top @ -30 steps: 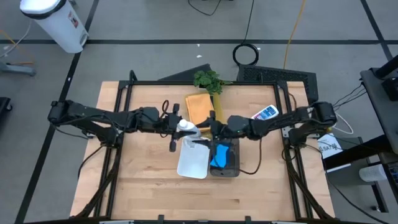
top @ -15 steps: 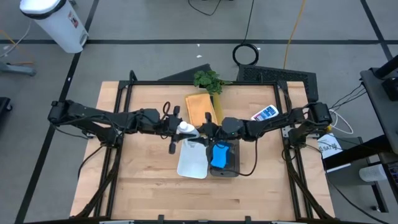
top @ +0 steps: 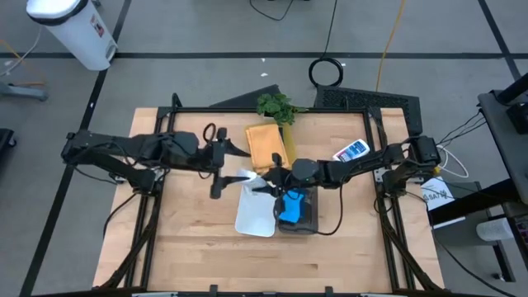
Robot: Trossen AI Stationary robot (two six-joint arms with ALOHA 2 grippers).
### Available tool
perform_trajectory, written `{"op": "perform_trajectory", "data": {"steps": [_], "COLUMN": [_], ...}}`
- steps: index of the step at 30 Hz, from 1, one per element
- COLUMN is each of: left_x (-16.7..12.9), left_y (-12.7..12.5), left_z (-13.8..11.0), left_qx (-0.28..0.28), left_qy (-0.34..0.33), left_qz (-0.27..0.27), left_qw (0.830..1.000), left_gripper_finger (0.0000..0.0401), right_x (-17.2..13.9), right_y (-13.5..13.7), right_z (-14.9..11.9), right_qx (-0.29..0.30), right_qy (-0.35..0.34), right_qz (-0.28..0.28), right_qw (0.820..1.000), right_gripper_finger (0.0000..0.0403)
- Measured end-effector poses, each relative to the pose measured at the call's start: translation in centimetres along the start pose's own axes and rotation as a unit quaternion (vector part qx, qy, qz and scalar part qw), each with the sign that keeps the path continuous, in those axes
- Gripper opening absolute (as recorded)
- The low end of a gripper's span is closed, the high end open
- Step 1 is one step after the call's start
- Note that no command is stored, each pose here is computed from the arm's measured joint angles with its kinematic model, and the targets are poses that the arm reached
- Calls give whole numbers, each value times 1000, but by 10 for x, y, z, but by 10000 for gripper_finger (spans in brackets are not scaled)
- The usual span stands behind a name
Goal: Pick & Place Kitchen Items
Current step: Put the left plastic restorer bottle into the white bin
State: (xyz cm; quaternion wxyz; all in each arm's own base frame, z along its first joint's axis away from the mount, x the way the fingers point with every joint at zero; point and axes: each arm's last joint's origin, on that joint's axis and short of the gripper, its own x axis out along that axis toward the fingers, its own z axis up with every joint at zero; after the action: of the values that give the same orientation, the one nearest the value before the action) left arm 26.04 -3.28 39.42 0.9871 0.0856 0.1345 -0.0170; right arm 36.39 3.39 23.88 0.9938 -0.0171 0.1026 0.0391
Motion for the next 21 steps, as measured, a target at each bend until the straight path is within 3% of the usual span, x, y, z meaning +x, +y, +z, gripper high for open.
{"op": "perform_trajectory", "data": {"steps": [7,21], "left_x": [-17,2], "left_y": [8,3], "left_z": [9,-7], "left_qx": [-36,-44], "left_qy": [76,138], "left_qz": [0,-64], "left_qw": [996,987], "left_gripper_finger": [305,249], "right_x": [0,0], "right_y": [0,-1], "right_z": [-1,3], "right_qx": [3,5], "right_qy": [2,-10], "right_qz": [-1,-4], "right_qw": [1000,1000], "right_gripper_finger": [75,76]}}
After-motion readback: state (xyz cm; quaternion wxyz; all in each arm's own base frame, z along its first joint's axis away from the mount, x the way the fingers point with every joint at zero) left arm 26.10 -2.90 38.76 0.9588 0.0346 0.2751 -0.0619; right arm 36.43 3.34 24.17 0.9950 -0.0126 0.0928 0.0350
